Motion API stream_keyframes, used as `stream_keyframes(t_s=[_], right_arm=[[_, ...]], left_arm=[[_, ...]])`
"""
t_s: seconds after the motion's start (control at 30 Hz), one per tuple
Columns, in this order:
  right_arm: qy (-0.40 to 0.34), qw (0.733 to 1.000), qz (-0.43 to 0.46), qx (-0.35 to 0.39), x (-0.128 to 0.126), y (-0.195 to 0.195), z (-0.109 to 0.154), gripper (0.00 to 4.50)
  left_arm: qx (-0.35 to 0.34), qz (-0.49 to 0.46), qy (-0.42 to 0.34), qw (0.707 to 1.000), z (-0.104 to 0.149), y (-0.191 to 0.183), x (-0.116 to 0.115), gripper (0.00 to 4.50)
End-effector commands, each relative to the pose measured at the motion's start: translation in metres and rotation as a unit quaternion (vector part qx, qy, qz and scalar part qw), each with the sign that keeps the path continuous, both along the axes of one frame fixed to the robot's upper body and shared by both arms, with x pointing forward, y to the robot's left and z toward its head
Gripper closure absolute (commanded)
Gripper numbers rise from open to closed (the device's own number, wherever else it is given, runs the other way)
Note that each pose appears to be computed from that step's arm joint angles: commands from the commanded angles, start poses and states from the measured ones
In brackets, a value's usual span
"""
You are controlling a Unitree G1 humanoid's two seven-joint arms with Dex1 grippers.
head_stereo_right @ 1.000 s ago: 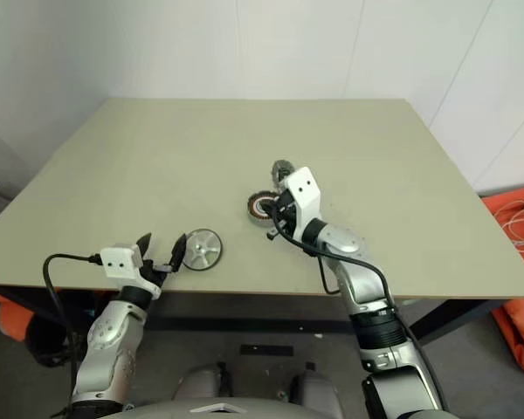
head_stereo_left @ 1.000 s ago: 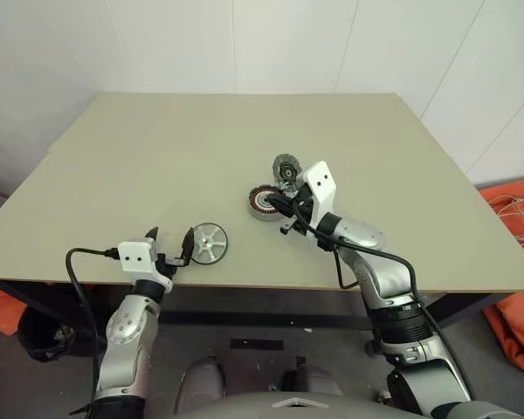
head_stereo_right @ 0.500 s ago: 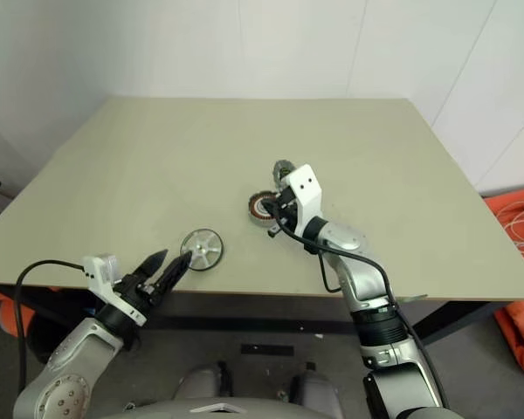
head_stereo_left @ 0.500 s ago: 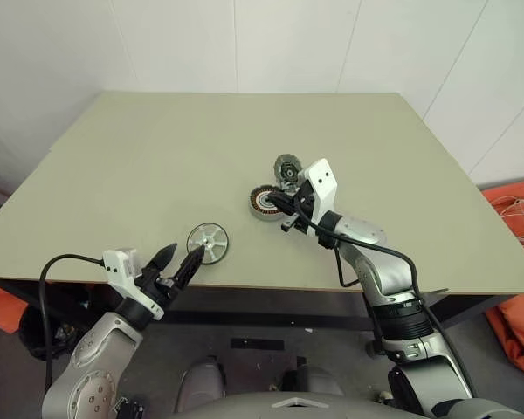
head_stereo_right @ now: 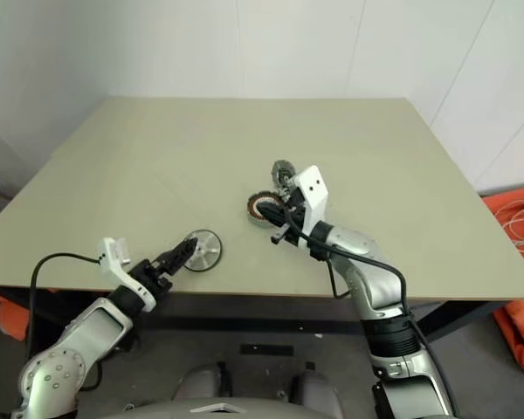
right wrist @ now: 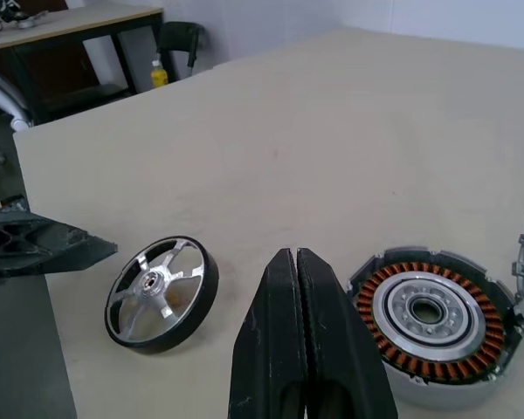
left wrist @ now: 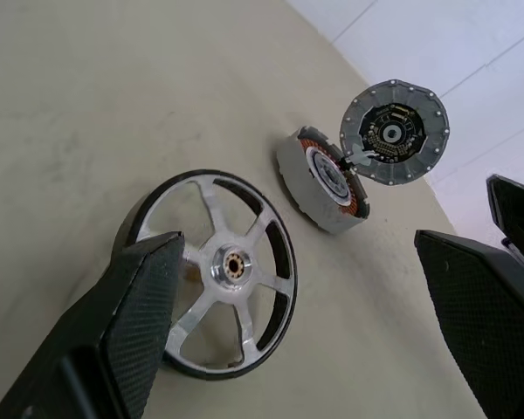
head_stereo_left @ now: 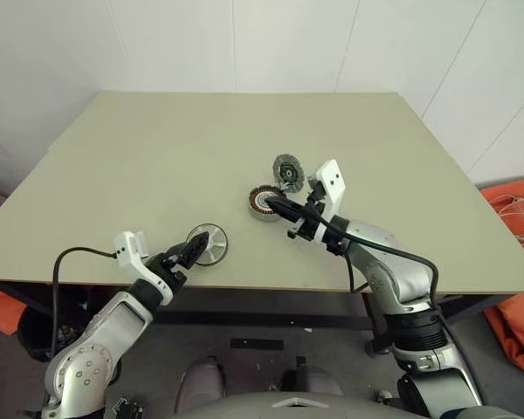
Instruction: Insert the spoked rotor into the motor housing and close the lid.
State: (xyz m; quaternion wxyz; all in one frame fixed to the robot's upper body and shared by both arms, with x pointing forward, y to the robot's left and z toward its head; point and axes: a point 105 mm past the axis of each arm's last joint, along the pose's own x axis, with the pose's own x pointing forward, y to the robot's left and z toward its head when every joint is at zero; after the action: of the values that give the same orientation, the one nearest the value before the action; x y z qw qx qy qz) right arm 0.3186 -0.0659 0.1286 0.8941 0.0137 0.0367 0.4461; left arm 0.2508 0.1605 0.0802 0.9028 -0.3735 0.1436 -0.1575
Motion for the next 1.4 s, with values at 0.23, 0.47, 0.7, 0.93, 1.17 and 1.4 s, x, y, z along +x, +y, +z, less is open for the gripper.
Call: stream_keyframes(t_s=[0.23, 0.47, 0.7, 0.93, 1.17, 1.4], right_arm=[[-0.018, 1.0, 0.015, 0.014, -0.006, 0.003, 0.015, 4.49], [-0.013, 1.0, 0.016, 0.016, -0.008, 0.003, 0.014, 4.49], [-0.012, 1.0, 0.014, 0.016, -0.007, 0.002, 0.013, 4.49], [-0.014, 1.0, 0.011, 0.015, -0.006, 0.002, 0.013, 4.49], [-0.015, 1.0, 0.005, 0.015, -0.005, 0.001, 0.013, 4.49], [-0.015, 1.0, 0.001, 0.013, -0.005, 0.0, 0.013, 4.5]], left_arm=[[-0.038, 0.016, 0.045, 0.998, -0.006, 0.013, -0.005, 0.0], [-0.057, 0.01, 0.063, 0.996, -0.015, 0.008, 0.008, 0.0], [-0.074, -0.012, 0.06, 0.995, -0.015, -0.004, 0.022, 0.0], [-0.082, -0.041, 0.066, 0.994, -0.015, -0.018, 0.027, 0.0], [-0.084, -0.037, 0.094, 0.991, -0.024, -0.019, 0.027, 0.0], [-0.113, 0.004, 0.122, 0.986, -0.033, -0.013, 0.031, 1.25]])
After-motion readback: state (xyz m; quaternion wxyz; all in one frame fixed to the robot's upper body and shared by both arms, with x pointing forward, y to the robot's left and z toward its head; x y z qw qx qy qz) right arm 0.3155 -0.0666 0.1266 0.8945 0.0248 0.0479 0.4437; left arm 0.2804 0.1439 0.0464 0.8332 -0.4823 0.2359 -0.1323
